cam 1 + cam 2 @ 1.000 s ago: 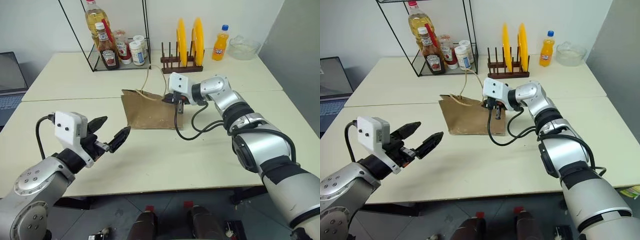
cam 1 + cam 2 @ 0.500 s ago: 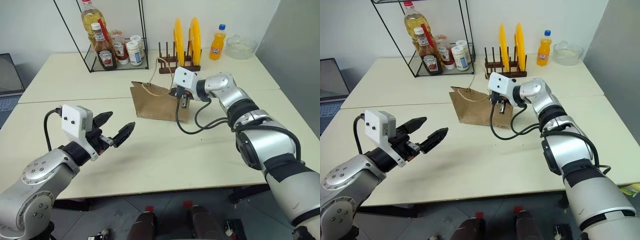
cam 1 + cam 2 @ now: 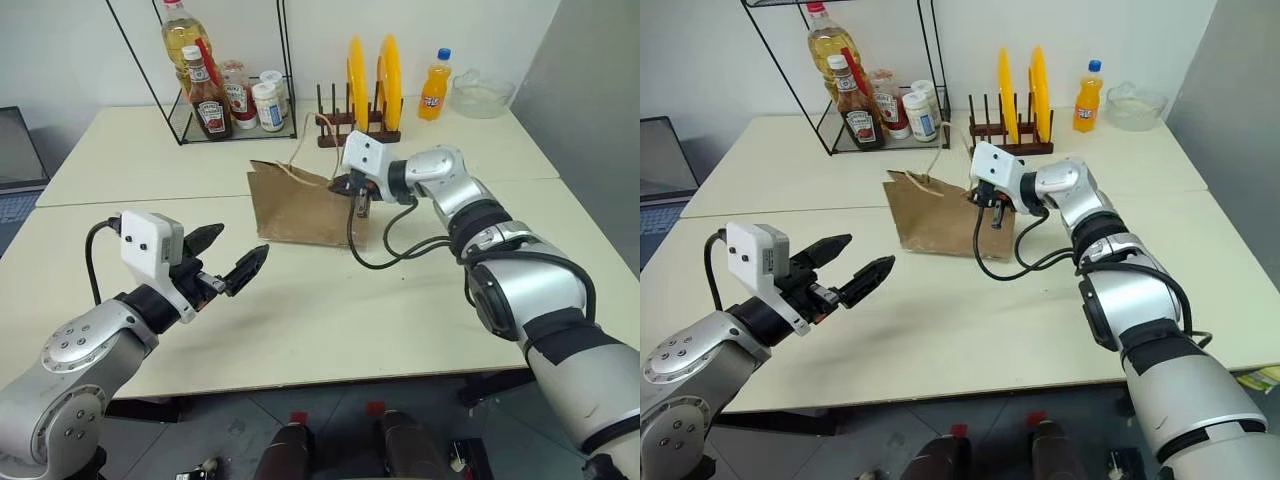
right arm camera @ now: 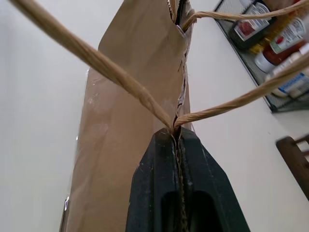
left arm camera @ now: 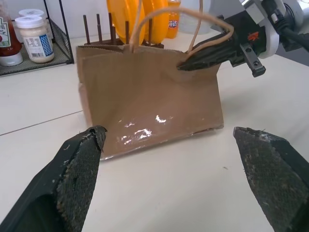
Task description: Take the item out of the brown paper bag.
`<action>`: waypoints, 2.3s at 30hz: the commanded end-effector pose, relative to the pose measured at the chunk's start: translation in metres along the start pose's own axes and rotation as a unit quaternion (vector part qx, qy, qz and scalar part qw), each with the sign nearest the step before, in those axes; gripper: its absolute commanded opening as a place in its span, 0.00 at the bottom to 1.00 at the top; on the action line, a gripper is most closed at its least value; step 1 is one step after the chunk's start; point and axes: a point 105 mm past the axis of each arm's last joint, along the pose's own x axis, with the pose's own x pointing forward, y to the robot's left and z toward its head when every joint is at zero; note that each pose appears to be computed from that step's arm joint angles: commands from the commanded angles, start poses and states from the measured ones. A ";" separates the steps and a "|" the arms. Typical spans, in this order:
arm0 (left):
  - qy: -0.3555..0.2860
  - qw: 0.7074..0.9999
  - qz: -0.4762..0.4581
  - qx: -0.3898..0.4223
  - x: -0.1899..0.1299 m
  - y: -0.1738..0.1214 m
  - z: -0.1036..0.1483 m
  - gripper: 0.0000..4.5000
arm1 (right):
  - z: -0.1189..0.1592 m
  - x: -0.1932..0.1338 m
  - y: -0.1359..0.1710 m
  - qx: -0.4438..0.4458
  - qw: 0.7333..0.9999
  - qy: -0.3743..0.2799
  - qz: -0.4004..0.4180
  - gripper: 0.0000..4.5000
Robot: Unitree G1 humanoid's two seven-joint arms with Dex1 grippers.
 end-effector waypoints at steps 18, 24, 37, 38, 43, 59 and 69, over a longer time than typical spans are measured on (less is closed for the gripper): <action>-0.010 1.000 -0.006 0.006 0.005 0.014 0.006 1.00 | -0.026 -0.054 -0.015 0.000 1.000 -0.016 -0.025 0.76; -0.013 0.999 0.029 0.045 0.019 0.072 0.019 1.00 | -0.039 -0.105 -0.014 0.108 0.981 -0.080 -0.137 1.00; 0.040 0.970 0.039 0.238 0.153 0.133 0.063 1.00 | -0.018 -0.111 0.095 0.210 0.926 -0.050 -0.311 1.00; 0.051 0.966 0.038 0.252 0.159 0.130 0.061 1.00 | -0.017 -0.111 0.096 0.212 0.924 -0.049 -0.314 1.00; 0.101 0.958 -0.018 0.266 0.179 0.105 0.041 1.00 | -0.017 -0.116 0.103 0.221 0.919 -0.041 -0.323 1.00; 0.289 0.781 -0.445 0.330 0.080 0.052 -0.012 1.00 | -0.049 -0.129 0.091 0.220 0.929 -0.028 -0.296 1.00; 0.220 0.675 -0.498 0.498 0.035 0.028 -0.003 1.00 | -0.048 -0.111 0.098 0.202 0.953 -0.044 -0.220 1.00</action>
